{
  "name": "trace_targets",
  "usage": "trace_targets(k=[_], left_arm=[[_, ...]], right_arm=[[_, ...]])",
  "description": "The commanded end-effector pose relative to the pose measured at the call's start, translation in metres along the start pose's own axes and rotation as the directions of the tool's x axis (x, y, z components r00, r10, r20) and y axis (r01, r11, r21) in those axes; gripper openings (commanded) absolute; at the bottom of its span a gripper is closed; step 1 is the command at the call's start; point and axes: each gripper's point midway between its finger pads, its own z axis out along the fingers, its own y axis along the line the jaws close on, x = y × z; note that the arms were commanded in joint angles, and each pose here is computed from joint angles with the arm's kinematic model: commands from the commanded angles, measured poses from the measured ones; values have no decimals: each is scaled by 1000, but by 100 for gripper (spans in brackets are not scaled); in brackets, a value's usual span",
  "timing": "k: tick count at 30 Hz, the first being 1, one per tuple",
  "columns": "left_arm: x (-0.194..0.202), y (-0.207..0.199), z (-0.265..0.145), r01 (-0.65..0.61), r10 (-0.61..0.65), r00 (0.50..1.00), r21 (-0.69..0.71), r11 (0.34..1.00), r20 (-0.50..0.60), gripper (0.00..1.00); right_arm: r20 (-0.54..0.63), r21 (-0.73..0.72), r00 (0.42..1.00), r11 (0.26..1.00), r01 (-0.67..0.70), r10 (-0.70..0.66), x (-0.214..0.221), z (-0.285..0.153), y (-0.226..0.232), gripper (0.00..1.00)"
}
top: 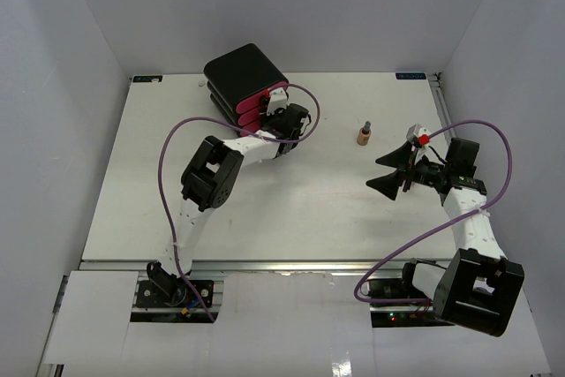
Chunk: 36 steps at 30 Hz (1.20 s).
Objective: Organize the makeup
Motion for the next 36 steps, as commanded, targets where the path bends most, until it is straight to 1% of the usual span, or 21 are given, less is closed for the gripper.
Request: trace_targets(k=[1,5,10,12,19,24,28,30,33,36], left_arm=[[-3,4,2,36,-36,999,12,999,-13,36],[0,10,-8,63,-63,997,22,998,-37,33],[7,18,-29,79,-77,995,33,996,-58,32],[20,23,-39,68,-66,995,35,997,-74,32],[43,31,-71,63,-56,991,58,996,-122,32],[54,34,-93,93,-81,985,77,993,-154,32],[54,32,-107,114,-95,980,102,988,-174,36],[53,30,-109,114,-92,978,112,987,-186,40],[51,30,-111,103,-79,977,113,988,-197,60],[46,28,-115,100,-70,974,130,986,-214,83]], right_arm=[[18,-9,1000,1000,26,-25,-6,-1,0,91],[19,-11,999,1000,27,-27,-6,-1,0,91],[24,-13,999,999,34,-34,-9,-1,1,91],[25,-13,999,999,36,-36,-9,-1,2,91],[32,-13,998,999,48,-48,-12,-3,4,91],[35,-13,998,999,53,-53,-13,-3,5,91],[35,-10,998,998,57,-57,-14,-4,5,91],[36,-10,998,998,59,-58,-14,-4,5,91],[35,-8,998,998,61,-61,-14,-4,5,91],[34,-4,998,998,62,-62,-14,-5,5,92]])
